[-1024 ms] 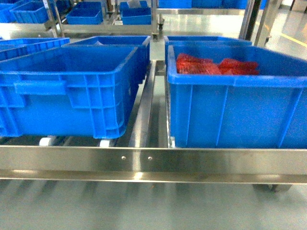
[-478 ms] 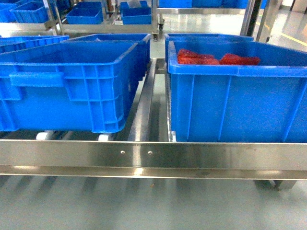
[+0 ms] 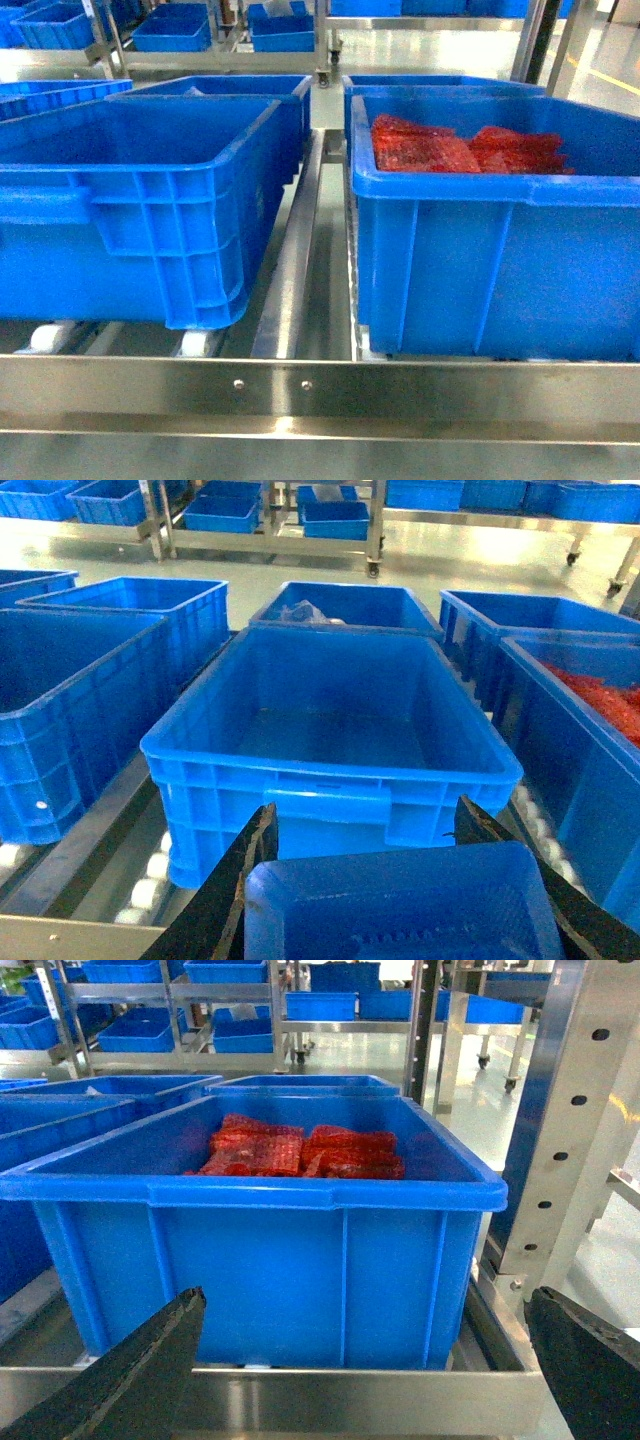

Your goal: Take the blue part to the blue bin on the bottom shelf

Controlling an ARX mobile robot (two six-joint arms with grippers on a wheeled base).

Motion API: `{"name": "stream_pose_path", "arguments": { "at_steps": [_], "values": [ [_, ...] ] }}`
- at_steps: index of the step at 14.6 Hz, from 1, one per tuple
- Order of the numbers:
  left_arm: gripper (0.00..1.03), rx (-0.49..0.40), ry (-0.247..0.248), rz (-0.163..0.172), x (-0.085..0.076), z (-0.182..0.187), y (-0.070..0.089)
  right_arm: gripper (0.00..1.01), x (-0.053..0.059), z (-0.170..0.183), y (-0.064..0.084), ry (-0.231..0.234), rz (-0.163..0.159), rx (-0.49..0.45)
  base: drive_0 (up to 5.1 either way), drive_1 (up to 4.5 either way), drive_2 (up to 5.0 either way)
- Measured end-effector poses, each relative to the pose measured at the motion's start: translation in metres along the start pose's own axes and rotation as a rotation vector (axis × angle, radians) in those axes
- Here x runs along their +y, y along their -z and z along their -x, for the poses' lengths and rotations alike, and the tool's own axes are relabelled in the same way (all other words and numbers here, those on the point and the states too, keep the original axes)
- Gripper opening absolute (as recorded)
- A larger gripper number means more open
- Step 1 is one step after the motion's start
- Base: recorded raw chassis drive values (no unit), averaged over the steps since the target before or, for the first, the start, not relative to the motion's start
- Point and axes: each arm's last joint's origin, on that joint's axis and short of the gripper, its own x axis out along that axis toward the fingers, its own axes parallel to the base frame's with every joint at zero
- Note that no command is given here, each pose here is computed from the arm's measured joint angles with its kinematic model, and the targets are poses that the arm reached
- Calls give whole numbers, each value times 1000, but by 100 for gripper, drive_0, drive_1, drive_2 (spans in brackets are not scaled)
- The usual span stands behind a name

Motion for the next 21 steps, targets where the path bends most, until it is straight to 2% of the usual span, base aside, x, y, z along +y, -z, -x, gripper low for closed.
{"name": "stream_pose_path", "arguments": {
  "at_steps": [9, 21],
  "values": [
    [44, 2, 0, 0, 0, -1, 0, 98, 0, 0, 0, 0, 0, 3, -1, 385, -387],
    [44, 3, 0, -1, 0, -1, 0, 98, 0, 0, 0, 0, 0, 2, 0, 0, 0]
  ]
}}
